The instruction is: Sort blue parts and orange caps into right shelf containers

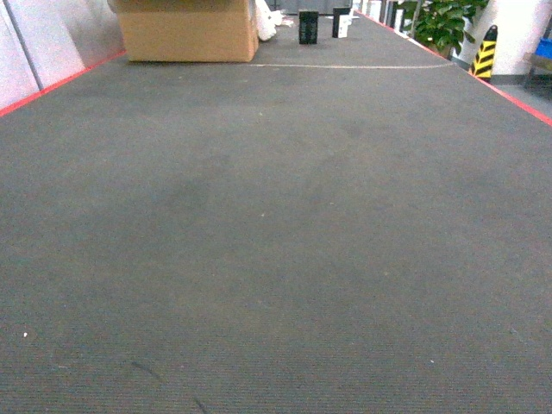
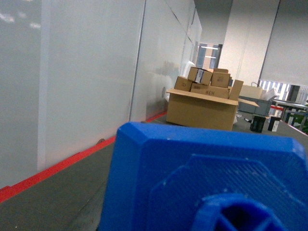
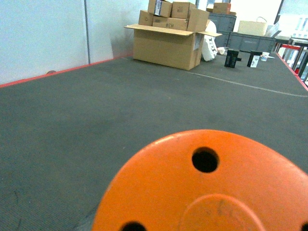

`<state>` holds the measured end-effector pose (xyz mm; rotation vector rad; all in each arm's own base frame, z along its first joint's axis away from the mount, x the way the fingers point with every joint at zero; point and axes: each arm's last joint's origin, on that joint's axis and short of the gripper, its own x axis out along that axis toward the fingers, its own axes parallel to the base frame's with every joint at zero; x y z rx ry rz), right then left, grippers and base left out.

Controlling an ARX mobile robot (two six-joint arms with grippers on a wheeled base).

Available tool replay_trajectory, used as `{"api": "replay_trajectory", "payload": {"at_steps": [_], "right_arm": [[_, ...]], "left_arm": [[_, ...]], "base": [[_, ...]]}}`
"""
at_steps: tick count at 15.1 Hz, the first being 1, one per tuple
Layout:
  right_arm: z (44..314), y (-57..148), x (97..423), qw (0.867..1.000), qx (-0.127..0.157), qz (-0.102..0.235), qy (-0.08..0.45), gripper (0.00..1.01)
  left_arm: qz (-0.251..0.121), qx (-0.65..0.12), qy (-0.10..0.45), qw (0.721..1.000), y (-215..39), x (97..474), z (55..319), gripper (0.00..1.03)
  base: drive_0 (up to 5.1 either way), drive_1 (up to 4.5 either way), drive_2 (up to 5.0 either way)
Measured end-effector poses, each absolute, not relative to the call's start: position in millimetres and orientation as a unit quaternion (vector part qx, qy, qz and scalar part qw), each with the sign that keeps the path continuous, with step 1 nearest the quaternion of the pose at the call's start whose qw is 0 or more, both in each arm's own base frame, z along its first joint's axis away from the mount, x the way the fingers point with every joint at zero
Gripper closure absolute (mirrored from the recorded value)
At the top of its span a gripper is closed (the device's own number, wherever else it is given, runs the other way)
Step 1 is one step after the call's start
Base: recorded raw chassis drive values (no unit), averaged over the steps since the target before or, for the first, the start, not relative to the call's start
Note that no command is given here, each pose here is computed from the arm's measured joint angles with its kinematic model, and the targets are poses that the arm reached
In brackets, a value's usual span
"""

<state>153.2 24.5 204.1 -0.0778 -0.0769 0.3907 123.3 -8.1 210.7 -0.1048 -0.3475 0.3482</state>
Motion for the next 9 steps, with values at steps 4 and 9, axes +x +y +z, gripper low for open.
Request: {"api": "replay_trajectory", "payload": {"at_steps": [4,9], "right_arm": [[197,16,151,0.98,-0.042,0.19,-0.029,0.59],[189,8,144,0.979,-0.045,0.196,-0.02,0.59]], "left_arm": [[0.172,-0.052,-0.172,0.969,-8,123,211,0.57],[0.172,-0.052,-0.172,0.969,-8,123,211,0.57]], "base": [[0.0,0.0,0.0],[0.0,0.0,0.0]]}}
